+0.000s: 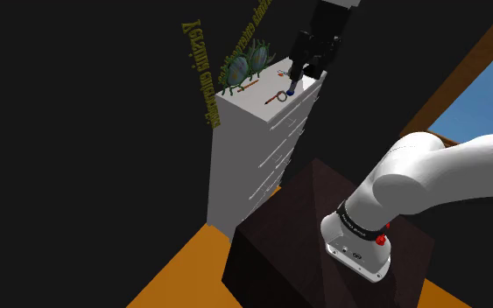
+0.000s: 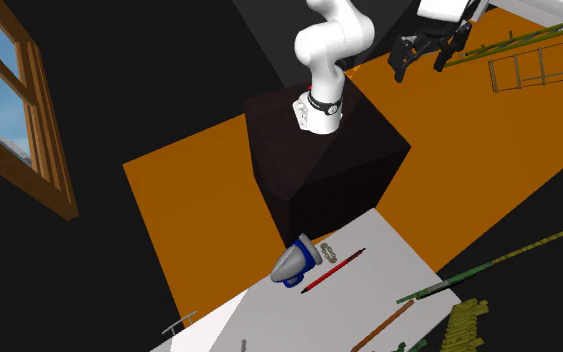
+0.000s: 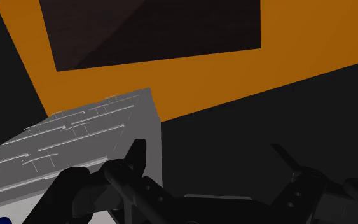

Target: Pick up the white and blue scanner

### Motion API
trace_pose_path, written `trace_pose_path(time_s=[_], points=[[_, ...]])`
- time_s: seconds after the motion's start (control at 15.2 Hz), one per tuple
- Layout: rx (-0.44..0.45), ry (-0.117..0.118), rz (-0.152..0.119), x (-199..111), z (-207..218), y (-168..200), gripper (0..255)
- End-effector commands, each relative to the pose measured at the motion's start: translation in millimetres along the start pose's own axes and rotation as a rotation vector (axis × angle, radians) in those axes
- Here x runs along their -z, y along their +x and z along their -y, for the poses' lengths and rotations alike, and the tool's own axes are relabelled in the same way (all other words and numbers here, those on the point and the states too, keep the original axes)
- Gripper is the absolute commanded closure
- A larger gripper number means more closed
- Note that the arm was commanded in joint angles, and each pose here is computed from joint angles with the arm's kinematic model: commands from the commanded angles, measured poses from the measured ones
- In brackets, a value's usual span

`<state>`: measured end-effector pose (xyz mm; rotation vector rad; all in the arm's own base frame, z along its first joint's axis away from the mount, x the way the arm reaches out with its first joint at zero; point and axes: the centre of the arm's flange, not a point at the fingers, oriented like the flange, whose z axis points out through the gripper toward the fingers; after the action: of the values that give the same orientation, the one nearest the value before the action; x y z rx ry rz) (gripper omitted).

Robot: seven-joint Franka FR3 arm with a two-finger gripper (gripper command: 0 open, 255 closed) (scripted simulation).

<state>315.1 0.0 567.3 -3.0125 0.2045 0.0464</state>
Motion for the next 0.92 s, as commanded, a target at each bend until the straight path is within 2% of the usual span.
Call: trace_pose_path(time_s=[0.0, 0.86], points=[[0.000, 0.000, 0.000, 0.0, 0.0, 0.0, 0], [-0.233, 0.113, 0.040, -7.5, -132.6, 131.2, 0]])
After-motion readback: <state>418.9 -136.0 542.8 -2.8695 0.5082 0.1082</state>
